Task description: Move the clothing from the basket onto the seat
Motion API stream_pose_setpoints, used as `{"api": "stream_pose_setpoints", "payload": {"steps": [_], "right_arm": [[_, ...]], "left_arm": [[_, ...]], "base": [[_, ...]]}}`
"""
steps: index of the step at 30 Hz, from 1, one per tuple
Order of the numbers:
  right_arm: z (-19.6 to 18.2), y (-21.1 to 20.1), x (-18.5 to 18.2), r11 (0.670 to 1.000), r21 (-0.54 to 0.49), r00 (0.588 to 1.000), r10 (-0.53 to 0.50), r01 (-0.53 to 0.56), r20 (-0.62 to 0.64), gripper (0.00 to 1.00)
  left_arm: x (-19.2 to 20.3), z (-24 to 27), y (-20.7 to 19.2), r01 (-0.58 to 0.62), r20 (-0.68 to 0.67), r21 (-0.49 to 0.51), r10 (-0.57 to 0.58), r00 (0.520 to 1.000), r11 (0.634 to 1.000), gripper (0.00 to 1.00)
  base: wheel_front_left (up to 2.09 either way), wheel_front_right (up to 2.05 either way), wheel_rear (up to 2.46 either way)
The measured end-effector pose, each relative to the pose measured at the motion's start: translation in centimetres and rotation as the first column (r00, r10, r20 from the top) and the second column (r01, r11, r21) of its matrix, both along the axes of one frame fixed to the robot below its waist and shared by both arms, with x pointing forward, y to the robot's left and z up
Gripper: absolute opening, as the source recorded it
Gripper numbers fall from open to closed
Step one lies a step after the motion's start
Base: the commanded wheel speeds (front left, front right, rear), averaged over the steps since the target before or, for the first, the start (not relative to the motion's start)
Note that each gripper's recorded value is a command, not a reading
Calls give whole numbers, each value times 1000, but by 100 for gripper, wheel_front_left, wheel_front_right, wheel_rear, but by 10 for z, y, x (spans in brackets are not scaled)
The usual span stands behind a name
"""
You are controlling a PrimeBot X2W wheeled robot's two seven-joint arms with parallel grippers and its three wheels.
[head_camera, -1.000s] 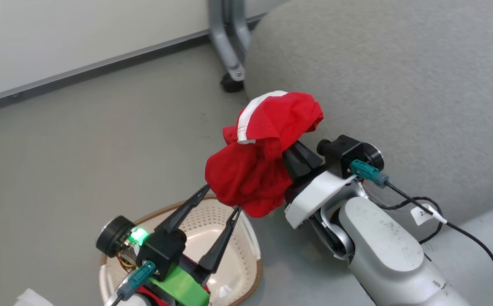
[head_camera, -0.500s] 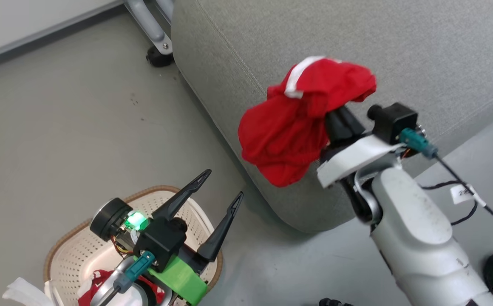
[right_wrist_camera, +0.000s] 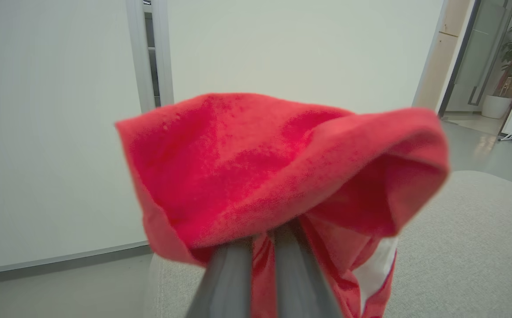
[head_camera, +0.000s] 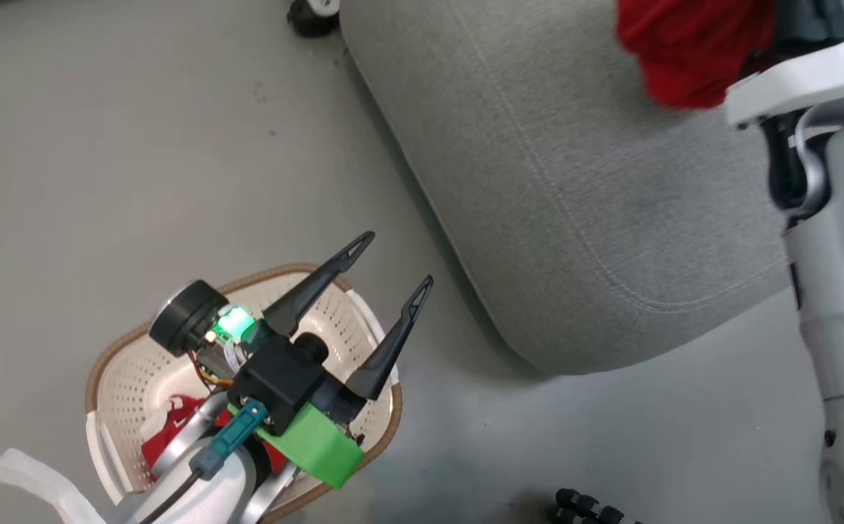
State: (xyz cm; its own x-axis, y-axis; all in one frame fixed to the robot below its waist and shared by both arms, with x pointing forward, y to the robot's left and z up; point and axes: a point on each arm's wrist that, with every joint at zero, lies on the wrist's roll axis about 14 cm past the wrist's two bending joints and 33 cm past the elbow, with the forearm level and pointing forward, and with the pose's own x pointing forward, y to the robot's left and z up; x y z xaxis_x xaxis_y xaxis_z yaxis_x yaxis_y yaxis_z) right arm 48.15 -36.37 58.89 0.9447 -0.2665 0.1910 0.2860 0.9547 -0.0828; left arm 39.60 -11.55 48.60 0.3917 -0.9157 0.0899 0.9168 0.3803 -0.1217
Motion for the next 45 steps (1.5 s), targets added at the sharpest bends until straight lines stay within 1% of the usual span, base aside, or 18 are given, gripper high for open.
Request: {"api": "stream_pose_setpoints", "payload": {"steps": [3, 5, 10, 12, 13, 14, 15, 19, 21, 27, 32, 38, 41, 45], "right_arm": [[-7, -12, 15, 1000, -2, 1000, -24, 24, -16, 0], [-21, -20, 22, 999, 9, 998, -48, 48, -43, 0], [-74, -33, 31, 992, 62, 984, -97, 107, -149, 0], [-101, -37, 30, 988, 78, 971, -116, 135, -210, 0], [-113, -38, 29, 986, 86, 964, -121, 144, -236, 21], [-121, -37, 29, 985, 89, 960, -123, 149, -253, 64], [-129, -37, 29, 984, 94, 955, -124, 154, -268, 100], [-159, -31, 21, 978, 117, 939, -130, 175, -320, 100], [-168, -27, 14, 974, 130, 933, -132, 184, -334, 100], [-172, -19, -14, 970, 142, 932, -138, 195, -336, 100], [-166, -1, -37, 977, 132, 941, -116, 165, -316, 100], [-147, 38, -55, 989, 129, 965, -37, 73, -260, 100], [-138, 68, -60, 991, 136, 973, 39, -8, -229, 100], [-126, 104, -66, 983, 150, 972, 136, -108, -191, 100]], "left_arm": [[11, -5, 5, -20, 0, -6, 20, 1000, 1000, 100], [18, -11, 8, -33, -1, -5, 33, 999, 999, 100], [30, -31, 17, -57, -27, 10, 58, 998, 998, 100], [34, -41, 21, -69, -45, 17, 70, 997, 997, 100], [35, -46, 22, -73, -54, 23, 75, 996, 997, 100], [36, -49, 24, -78, -59, 25, 79, 995, 997, 100], [37, -53, 26, -84, -64, 27, 85, 994, 996, 100], [38, -65, 32, -96, -88, 45, 100, 991, 994, 100], [38, -67, 34, -101, -94, 48, 105, 990, 994, 100], [40, -57, 37, -131, -68, 41, 133, 989, 991, 100], [38, -45, 41, -167, -49, 28, 168, 985, 986, 100], [35, -31, 57, -265, -42, 18, 266, 963, 964, 100], [33, -21, 65, -311, -37, 4, 311, 950, 950, 100], [30, -13, 81, -371, -33, 5, 371, 928, 928, 100]], "base": [[0, 0, 0], [0, 0, 0], [0, 0, 0], [0, 0, 0], [0, 0, 0], [0, 0, 0], [0, 0, 0], [0, 0, 0], [0, 0, 0], [0, 0, 0], [0, 0, 0], [0, 0, 0], [0, 0, 0], [0, 0, 0]]}}
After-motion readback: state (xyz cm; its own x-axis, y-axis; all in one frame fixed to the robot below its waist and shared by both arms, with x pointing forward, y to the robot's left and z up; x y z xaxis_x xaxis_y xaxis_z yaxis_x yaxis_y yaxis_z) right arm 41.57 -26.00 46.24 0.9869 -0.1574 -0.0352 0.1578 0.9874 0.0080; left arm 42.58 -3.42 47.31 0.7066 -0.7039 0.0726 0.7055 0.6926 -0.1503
